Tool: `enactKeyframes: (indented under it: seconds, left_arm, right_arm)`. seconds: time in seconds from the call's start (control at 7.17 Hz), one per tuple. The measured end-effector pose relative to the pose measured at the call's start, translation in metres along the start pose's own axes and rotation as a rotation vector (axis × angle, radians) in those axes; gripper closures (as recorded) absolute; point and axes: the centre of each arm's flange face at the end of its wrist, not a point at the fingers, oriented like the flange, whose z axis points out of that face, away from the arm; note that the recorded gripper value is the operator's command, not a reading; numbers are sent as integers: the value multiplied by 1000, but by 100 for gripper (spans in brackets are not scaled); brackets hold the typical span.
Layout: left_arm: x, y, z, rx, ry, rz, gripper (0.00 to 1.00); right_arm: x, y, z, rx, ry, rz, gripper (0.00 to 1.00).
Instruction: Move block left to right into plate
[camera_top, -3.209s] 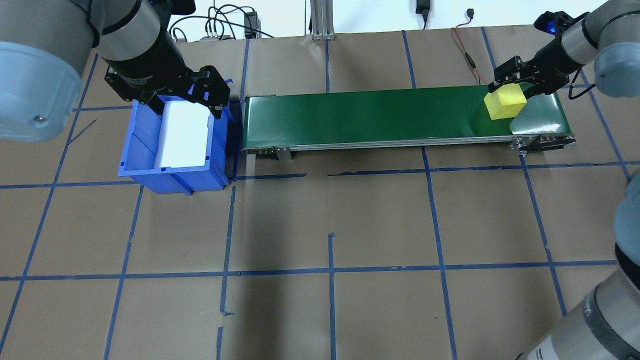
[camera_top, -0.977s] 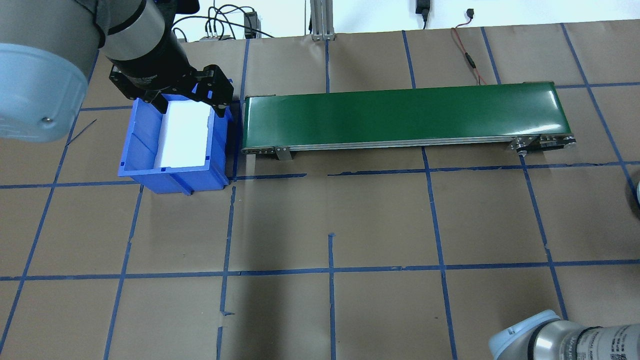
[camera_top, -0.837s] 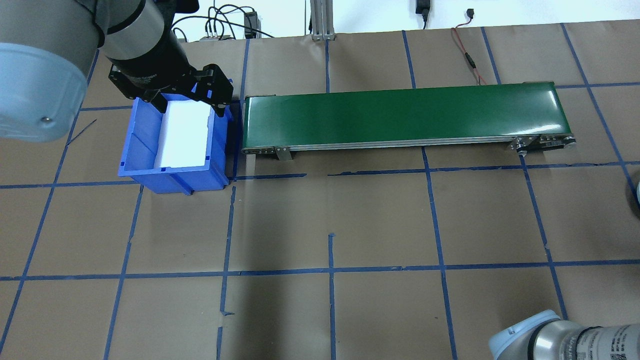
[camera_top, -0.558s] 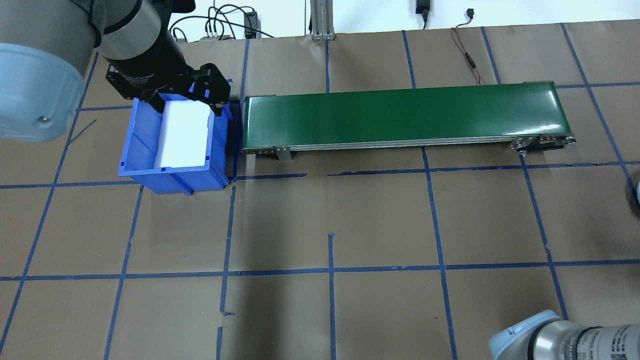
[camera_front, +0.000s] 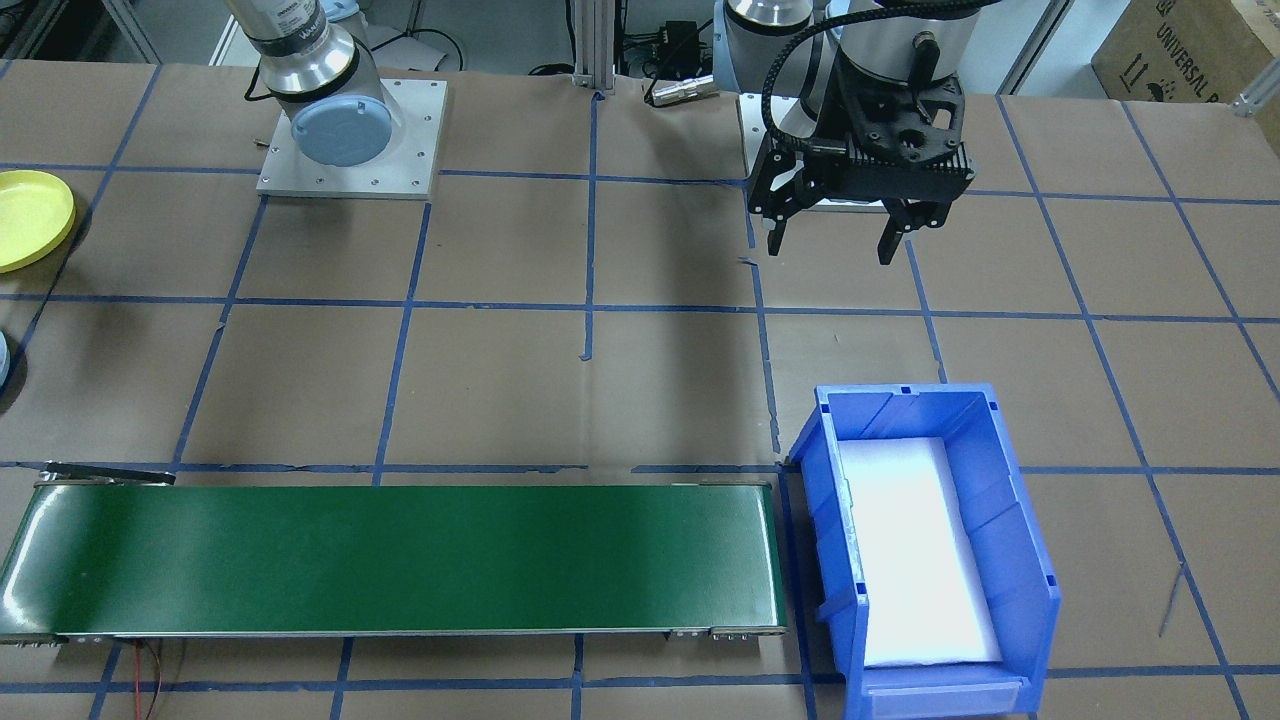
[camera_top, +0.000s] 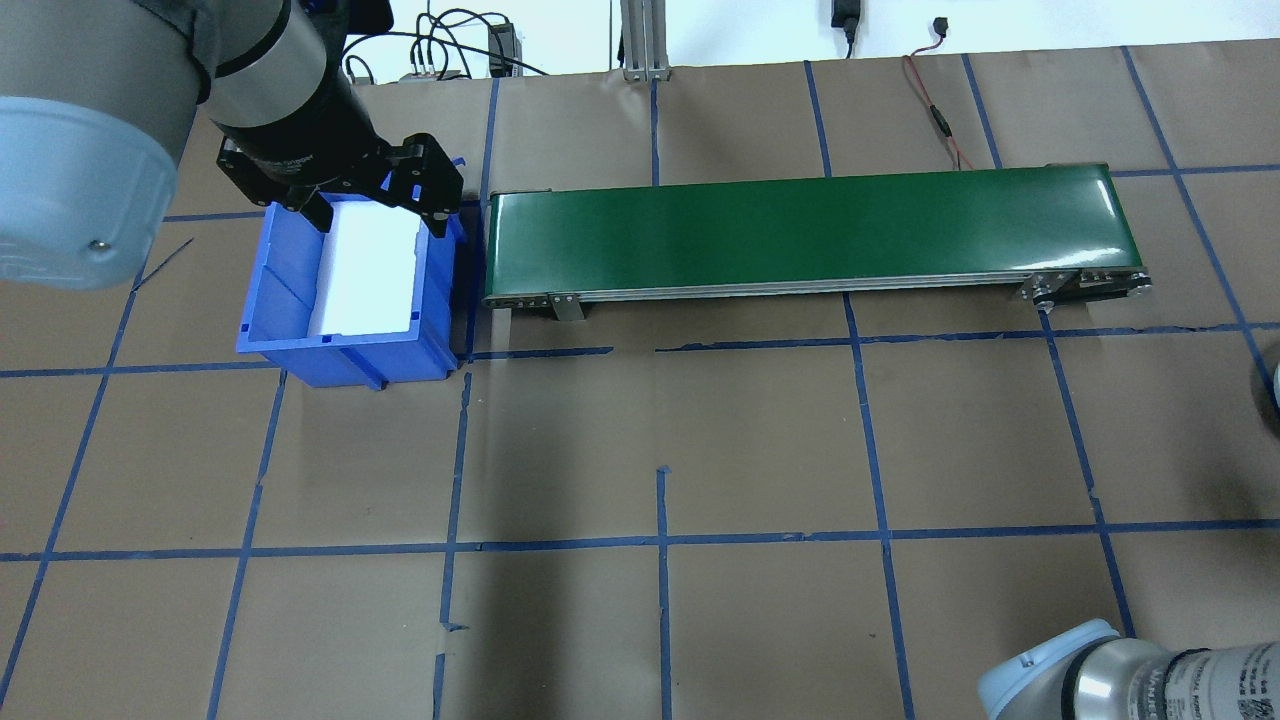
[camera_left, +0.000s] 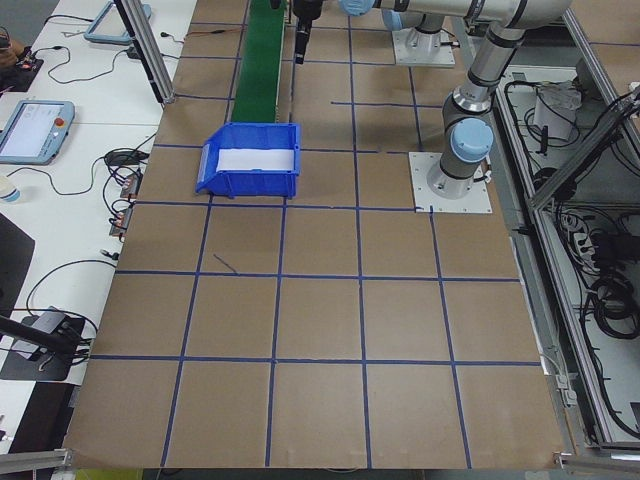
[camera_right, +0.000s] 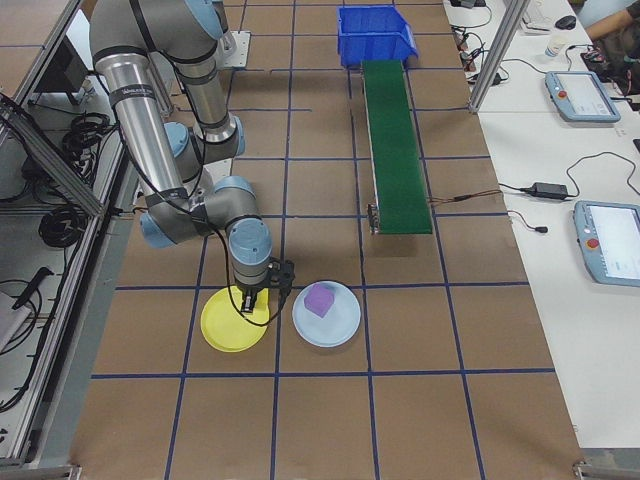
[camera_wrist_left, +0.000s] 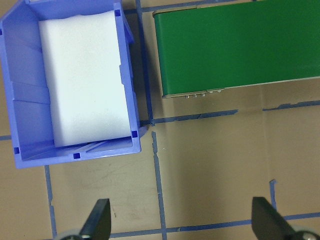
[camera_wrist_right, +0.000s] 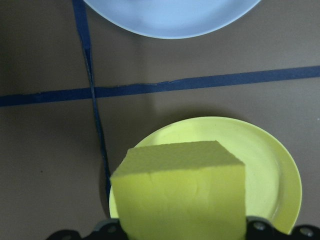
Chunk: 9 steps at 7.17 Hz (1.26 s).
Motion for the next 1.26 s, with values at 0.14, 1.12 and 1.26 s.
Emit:
enactKeyframes:
  seconds: [0.14, 1.12, 1.26]
  left_arm:
    - [-1, -1, 1, 2, 0, -1, 0]
    - [-2, -3, 4, 0, -1, 0, 0]
    - [-2, -3, 5, -2, -1, 0, 0]
  right_arm:
    - [2, -1, 9, -5, -9, 2, 4]
    - [-8, -4, -2, -57, 19, 38, 0]
    - [-33, -27, -19, -56, 34, 37, 0]
